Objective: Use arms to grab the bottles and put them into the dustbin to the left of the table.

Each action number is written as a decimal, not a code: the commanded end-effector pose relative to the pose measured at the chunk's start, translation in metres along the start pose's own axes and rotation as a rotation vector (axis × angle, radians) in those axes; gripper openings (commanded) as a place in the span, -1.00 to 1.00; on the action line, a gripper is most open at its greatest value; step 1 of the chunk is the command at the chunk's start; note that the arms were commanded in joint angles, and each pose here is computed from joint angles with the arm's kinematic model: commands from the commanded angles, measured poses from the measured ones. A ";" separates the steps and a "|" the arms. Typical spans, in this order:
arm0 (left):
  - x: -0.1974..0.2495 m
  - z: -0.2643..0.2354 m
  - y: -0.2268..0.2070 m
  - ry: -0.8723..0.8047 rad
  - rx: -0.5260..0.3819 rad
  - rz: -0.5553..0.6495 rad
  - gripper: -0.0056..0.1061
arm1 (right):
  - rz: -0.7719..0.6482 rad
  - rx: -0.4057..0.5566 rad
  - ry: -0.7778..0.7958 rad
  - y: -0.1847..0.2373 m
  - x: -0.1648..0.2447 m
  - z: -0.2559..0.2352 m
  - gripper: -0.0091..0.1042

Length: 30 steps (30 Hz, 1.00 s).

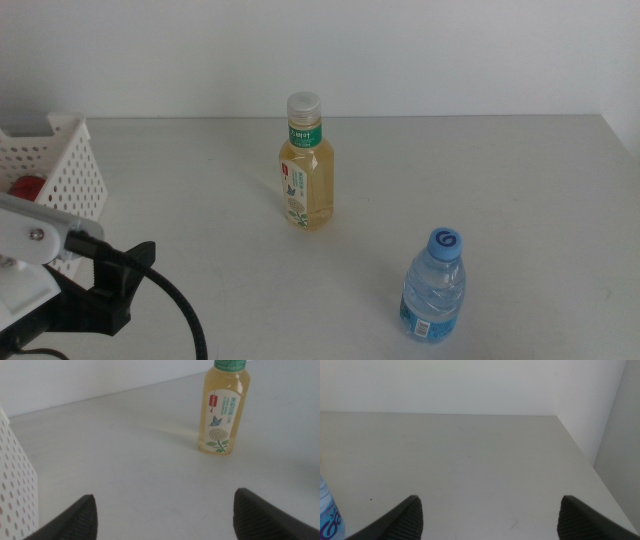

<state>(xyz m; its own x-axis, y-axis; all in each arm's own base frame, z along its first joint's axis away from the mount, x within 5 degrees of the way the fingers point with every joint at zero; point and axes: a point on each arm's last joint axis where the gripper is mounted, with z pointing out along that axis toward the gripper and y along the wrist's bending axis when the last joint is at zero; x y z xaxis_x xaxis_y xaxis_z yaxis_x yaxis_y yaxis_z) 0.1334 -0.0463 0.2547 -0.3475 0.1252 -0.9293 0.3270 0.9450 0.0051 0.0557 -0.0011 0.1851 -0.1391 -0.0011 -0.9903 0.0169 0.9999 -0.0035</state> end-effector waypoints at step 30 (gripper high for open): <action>-0.017 0.103 -0.031 -0.266 0.212 0.024 0.75 | -0.012 0.006 -0.105 0.000 -0.011 -0.003 0.41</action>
<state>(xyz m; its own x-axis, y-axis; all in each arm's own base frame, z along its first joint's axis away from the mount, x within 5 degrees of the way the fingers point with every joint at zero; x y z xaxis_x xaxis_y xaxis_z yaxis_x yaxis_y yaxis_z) 0.2077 -0.0991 0.2128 -0.2090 0.1151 -0.9711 0.4906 0.8714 -0.0023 0.0557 -0.0011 0.1851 -0.1391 -0.0011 -0.9903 0.0169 0.9999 -0.0035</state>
